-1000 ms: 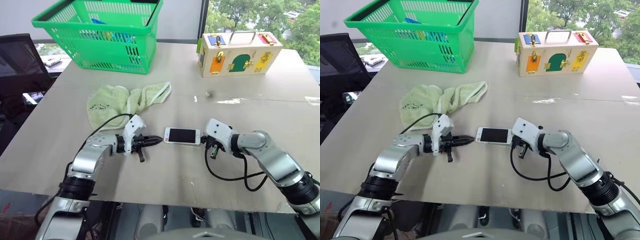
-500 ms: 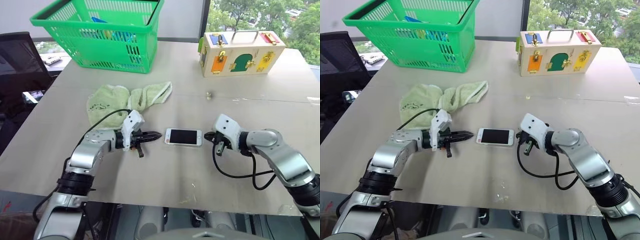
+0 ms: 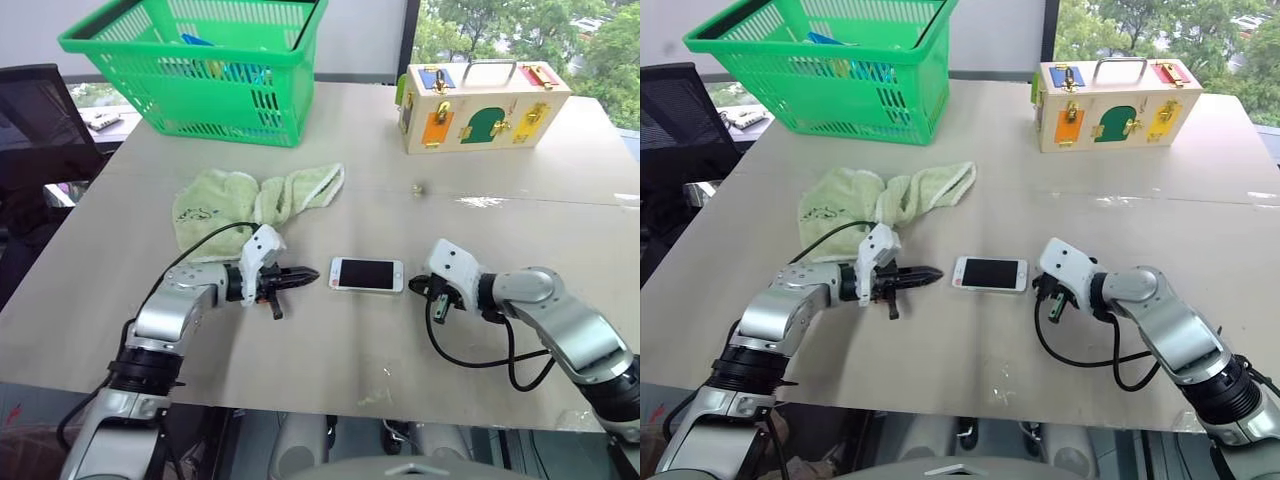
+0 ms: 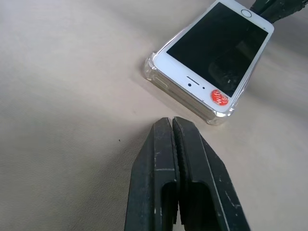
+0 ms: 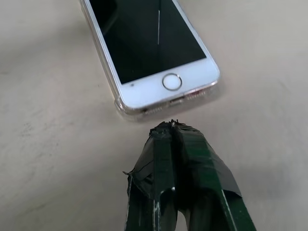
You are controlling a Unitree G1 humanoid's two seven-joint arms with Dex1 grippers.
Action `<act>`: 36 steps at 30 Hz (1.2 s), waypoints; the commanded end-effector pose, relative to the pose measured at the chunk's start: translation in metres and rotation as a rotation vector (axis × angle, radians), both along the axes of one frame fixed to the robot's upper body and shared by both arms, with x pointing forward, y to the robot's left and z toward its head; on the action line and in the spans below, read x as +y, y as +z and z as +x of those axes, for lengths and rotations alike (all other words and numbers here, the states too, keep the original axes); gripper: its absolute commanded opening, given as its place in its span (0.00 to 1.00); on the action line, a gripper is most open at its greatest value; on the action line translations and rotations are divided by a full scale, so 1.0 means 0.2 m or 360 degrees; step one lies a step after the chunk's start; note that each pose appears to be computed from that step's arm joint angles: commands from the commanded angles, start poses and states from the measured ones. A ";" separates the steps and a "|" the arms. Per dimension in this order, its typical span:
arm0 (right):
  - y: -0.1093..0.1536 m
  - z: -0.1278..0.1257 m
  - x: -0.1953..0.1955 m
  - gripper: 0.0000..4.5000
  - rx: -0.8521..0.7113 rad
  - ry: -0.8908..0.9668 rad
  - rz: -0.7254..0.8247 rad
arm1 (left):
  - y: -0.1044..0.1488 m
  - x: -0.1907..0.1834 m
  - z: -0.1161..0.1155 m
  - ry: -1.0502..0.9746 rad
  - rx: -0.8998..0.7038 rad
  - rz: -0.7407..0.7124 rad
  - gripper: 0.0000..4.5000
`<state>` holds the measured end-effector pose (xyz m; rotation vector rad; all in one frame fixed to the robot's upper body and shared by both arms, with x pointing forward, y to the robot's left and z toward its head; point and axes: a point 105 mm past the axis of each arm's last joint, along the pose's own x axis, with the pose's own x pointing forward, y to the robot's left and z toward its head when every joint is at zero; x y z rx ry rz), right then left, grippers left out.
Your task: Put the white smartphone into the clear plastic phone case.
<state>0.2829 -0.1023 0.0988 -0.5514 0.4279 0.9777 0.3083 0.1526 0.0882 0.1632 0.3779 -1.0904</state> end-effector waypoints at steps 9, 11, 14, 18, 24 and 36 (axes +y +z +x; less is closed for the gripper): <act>0.10 -0.02 0.04 0.00 -0.0095 0.0110 0.0022 | -0.02 -0.07 -0.03 -0.0086 0.0017 0.0003 0.01; 0.11 -0.02 0.05 0.00 -0.0097 0.0123 0.0023 | -0.02 -0.08 -0.03 -0.0094 0.0015 -0.0001 0.01; 0.11 -0.02 0.07 0.00 -0.0092 0.0152 0.0028 | -0.02 -0.09 -0.03 -0.0102 0.0013 -0.0006 0.01; 0.10 -0.03 0.12 0.00 -0.0076 0.0235 0.0022 | -0.02 -0.11 -0.04 -0.0121 0.0010 -0.0009 0.01; 0.05 -0.05 0.23 0.00 -0.0009 0.0386 0.0053 | -0.02 -0.14 -0.05 -0.0145 0.0008 -0.0023 0.01; 0.20 0.01 0.05 0.00 -0.0107 0.0174 0.0075 | -0.03 -0.12 -0.06 -0.0118 0.0011 -0.0016 0.01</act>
